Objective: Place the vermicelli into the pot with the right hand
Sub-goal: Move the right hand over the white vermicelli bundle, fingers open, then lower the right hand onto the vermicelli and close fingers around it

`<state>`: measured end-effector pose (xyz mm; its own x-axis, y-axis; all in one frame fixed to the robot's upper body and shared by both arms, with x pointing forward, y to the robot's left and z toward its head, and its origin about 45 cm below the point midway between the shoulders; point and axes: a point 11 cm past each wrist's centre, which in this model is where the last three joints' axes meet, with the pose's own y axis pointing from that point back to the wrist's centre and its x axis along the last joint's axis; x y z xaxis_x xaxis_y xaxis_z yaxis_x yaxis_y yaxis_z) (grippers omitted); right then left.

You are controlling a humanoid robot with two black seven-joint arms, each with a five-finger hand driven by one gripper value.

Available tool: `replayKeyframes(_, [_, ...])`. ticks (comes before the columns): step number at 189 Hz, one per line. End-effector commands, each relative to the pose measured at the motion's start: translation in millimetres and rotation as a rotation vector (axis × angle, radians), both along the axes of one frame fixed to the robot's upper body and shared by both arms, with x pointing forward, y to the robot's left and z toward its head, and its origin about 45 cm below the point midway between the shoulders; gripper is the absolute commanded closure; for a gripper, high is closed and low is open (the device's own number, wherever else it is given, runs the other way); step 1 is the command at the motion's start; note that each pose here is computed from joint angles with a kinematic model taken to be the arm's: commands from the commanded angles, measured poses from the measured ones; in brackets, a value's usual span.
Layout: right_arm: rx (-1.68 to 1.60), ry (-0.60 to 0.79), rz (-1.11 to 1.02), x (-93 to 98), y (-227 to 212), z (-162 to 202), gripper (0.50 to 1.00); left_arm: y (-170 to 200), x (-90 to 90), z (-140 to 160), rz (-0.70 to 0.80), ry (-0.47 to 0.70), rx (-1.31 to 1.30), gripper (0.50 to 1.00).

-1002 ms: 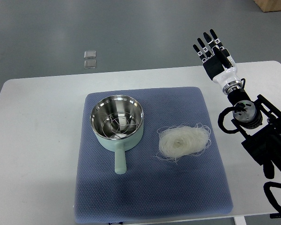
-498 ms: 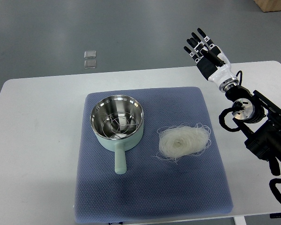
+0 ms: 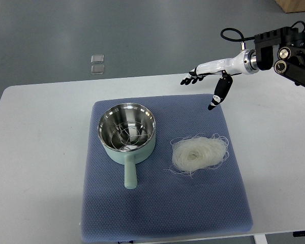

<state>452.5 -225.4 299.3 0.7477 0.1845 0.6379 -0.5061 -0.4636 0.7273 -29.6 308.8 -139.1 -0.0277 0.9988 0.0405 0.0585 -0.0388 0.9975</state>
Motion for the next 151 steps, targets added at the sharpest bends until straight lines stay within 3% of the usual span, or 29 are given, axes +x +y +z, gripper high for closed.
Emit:
replayKeyframes(1, [-0.065,0.004,0.037,-6.5,3.2,5.7,0.57,-2.8,0.0,-0.1,0.003,0.001,-0.008,0.5])
replayKeyframes(30, [0.08,0.085,0.039,-25.0,29.6,0.5,0.57,-5.0,0.1,-0.1,0.002,0.001,-0.014,0.5])
replayKeyframes(151, [0.209,0.271,-0.092,-59.6,13.2,-84.1,0.57,-4.4,-0.6,-0.1,0.003,0.006,-0.013,0.5])
